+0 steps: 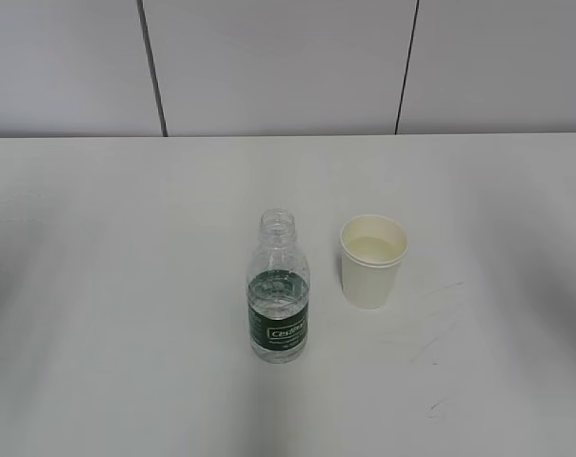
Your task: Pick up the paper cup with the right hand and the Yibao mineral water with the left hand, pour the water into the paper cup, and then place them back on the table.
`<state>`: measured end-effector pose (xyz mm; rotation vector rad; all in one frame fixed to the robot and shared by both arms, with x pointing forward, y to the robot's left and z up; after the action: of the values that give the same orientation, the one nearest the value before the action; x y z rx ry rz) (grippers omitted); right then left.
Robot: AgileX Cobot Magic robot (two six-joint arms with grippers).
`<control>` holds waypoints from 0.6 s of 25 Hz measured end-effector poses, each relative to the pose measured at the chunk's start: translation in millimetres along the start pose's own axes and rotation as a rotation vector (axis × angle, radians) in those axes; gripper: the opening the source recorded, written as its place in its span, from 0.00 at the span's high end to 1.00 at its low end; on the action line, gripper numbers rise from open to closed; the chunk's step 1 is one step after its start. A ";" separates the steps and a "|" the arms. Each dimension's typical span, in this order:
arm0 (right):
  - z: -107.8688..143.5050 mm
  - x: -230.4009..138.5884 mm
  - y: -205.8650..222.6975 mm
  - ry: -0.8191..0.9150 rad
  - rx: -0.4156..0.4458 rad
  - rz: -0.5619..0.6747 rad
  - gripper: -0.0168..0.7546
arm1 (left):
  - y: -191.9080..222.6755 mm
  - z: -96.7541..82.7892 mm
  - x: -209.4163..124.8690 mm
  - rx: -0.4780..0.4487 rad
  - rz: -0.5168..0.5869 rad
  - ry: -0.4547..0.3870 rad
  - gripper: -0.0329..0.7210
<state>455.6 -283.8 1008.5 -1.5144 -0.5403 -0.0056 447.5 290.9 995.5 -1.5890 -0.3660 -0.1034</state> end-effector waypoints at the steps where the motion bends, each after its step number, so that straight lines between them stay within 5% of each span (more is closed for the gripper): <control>1: 2.8 -8.0 0.0 -0.002 0.000 -0.001 0.22 | -3.4 -0.1 -5.5 -0.011 -0.015 -0.003 0.33; 15: 32.6 -96.9 11.6 -0.007 -0.024 -0.069 0.22 | -6.4 9.1 -84.0 -0.097 -0.179 -0.034 0.33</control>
<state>363.0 -283.6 963.5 -1.5193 -0.5997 -0.0607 365.0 285.8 976.8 -1.6529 -0.5369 -0.2351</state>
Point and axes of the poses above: a point on each arm's last joint axis where the gripper is mounted, y pointing out along that axis toward the gripper, z along the wrist's bending axis when the last joint is at zero, x = y × z, the point moved 10 cm from there along y, pointing out along that axis toward the gripper, and after that the axes turned 14 degrees about -y, right-handed, at the moved point
